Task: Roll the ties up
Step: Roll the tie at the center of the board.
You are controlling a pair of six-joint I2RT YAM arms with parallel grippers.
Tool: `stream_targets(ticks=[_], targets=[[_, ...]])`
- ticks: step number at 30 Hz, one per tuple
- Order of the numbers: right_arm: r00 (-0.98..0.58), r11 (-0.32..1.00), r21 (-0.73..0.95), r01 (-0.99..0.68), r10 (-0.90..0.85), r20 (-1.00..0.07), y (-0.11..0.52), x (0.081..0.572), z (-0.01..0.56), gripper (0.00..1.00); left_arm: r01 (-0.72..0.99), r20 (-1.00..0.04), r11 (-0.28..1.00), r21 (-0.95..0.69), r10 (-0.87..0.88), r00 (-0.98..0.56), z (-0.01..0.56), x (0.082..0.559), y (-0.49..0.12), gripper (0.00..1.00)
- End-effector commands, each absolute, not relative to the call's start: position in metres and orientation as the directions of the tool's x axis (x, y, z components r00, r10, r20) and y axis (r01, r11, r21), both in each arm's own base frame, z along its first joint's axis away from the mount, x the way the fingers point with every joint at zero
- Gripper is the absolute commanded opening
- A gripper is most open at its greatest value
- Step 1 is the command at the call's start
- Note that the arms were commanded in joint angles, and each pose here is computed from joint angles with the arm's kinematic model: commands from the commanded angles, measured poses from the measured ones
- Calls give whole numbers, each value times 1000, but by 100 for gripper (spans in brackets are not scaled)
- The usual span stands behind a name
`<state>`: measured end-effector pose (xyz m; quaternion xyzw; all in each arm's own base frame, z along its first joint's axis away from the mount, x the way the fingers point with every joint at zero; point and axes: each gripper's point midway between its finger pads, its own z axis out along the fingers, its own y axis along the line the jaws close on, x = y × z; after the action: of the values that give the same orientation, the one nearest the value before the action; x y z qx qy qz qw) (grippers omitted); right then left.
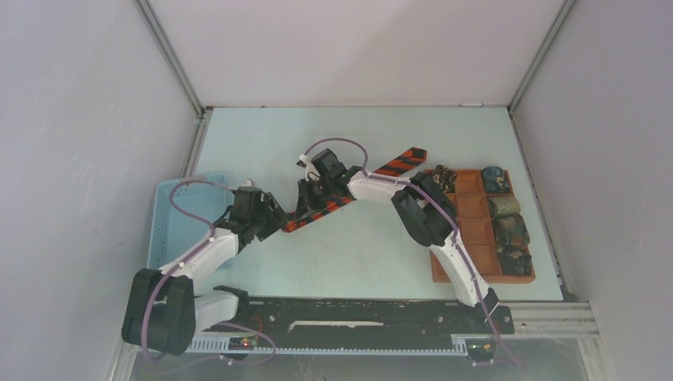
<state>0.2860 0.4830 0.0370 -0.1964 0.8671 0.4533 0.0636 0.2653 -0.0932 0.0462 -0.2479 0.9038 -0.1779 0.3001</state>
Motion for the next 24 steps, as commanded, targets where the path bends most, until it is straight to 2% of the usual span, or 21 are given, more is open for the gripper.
stream_targets(ticks=[1, 16, 19, 24], targets=[[-918, 525, 756, -391, -285, -277, 480, 286, 22, 10, -334, -428, 784, -523, -581, -692, 44, 272, -102, 64], [-922, 528, 759, -381, -279, -269, 478, 285, 19, 10, -395, -373, 758, -519, -617, -693, 20, 271, -103, 56], [-922, 528, 759, -382, -279, -269, 477, 285, 19, 10, -398, -370, 756, -521, -619, -692, 20, 272, -104, 48], [-920, 521, 762, -386, -274, -278, 479, 287, 25, 10, -396, -371, 755, -523, -620, -691, 20, 273, -105, 30]])
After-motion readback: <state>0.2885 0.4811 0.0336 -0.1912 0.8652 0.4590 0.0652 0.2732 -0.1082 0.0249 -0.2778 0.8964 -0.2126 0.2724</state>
